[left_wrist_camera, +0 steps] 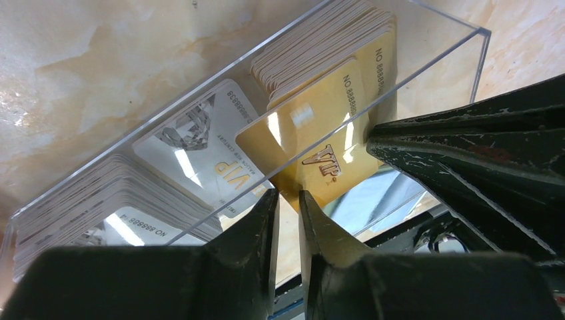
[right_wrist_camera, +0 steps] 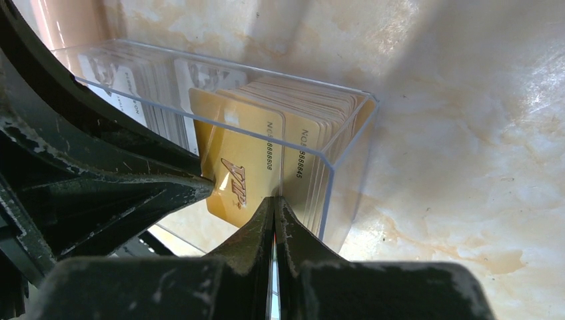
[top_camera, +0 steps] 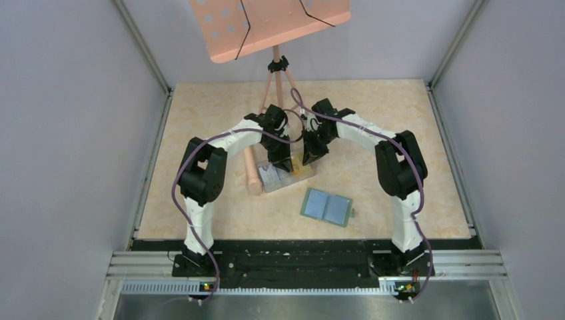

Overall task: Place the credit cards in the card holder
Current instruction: Pick up the credit card from the storage box.

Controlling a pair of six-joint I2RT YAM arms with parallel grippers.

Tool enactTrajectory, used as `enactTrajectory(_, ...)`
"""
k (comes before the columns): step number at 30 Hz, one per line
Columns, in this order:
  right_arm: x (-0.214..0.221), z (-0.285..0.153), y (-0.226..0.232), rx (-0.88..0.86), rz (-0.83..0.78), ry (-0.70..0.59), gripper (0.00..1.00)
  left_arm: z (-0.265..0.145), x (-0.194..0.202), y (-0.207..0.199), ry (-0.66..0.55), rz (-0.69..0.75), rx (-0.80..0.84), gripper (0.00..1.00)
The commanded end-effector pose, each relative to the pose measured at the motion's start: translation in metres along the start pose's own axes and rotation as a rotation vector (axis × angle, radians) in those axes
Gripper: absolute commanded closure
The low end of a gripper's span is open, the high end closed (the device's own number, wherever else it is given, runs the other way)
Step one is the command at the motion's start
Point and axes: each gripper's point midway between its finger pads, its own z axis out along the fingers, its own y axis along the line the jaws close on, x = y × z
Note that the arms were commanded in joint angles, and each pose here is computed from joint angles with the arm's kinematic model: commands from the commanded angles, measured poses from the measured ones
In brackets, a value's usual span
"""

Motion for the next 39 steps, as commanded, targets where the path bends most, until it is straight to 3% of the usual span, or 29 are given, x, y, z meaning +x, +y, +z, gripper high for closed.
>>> enactTrajectory(1, 0.002, 0.001, 0.010, -0.051, 0.000, -0.009, 1.00, -0.019, -0.014, -0.030, -0.080, 0.034, 0.110, 0.79)
enactTrajectory(7, -0.002, -0.004, 0.011, -0.078, 0.023, -0.030, 1.00, -0.026, -0.019, -0.035, -0.102, 0.044, 0.125, 0.90)
enactTrajectory(18, 0.000, -0.003, 0.007, -0.081, 0.039, -0.025, 1.00, -0.040, -0.025, -0.045, -0.127, 0.051, 0.142, 0.90)
enactTrajectory(33, 0.001, 0.000, 0.006, -0.079, 0.042, -0.019, 1.00, -0.036, -0.020, -0.039, -0.063, 0.097, 0.097, 0.75)
enactTrajectory(39, 0.001, -0.001, 0.005, -0.077, 0.044, -0.021, 1.00, -0.026, -0.010, -0.020, -0.006, 0.095, 0.017, 0.73)
